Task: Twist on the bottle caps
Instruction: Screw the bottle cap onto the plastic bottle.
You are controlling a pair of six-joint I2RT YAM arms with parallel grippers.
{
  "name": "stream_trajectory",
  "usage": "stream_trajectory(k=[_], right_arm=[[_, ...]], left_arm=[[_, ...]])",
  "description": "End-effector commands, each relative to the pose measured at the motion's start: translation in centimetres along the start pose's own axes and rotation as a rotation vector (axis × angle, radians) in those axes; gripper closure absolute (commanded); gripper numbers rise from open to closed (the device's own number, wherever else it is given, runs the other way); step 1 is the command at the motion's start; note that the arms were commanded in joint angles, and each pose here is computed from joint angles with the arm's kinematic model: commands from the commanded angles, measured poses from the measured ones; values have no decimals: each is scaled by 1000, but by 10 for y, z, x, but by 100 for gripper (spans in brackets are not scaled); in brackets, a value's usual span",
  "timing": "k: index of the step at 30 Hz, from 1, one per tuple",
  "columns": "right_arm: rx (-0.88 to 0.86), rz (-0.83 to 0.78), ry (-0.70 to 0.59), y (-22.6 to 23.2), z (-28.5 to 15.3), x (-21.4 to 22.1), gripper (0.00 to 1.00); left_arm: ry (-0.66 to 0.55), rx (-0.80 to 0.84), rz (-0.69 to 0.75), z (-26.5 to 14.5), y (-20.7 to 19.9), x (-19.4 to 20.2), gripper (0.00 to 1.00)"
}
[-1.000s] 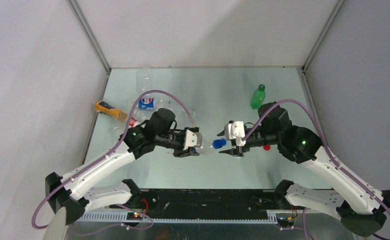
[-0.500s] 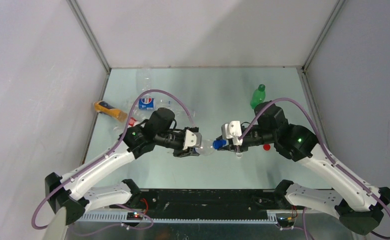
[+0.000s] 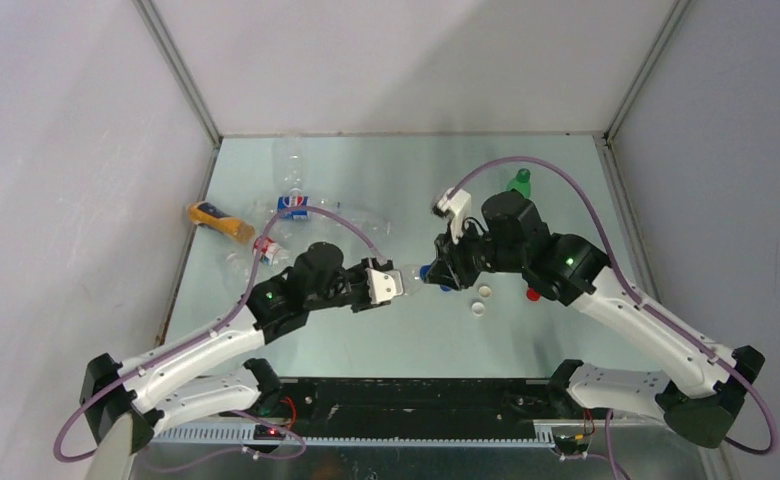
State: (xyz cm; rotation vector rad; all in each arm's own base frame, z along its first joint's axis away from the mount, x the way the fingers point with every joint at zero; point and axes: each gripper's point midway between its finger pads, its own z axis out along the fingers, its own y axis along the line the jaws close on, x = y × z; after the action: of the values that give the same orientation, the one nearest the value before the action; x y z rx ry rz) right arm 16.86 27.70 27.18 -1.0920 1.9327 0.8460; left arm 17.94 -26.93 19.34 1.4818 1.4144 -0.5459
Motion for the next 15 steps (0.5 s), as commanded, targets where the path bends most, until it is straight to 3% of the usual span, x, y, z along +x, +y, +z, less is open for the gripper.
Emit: stream_trajectory(k=[1, 5, 10, 12, 13, 15], right_arm=[[182, 562, -100, -19, 15, -22, 100], [261, 701, -125, -34, 19, -19, 100], [314, 711, -217, -45, 5, -33, 98], [303, 612, -260, -46, -1, -42, 81], [296, 528, -280, -47, -4, -47, 65], [266, 351, -300, -43, -13, -53, 46]], left_arm=[[-181, -361, 67, -12, 58, -58, 93], [-184, -501, 68, -19, 69, -54, 93], [-112, -601, 52, -24, 77, -37, 92], [-81, -604, 41, -25, 77, -31, 92], [-56, -596, 39, -25, 75, -25, 93], [-20, -547, 21, -23, 71, -15, 94]])
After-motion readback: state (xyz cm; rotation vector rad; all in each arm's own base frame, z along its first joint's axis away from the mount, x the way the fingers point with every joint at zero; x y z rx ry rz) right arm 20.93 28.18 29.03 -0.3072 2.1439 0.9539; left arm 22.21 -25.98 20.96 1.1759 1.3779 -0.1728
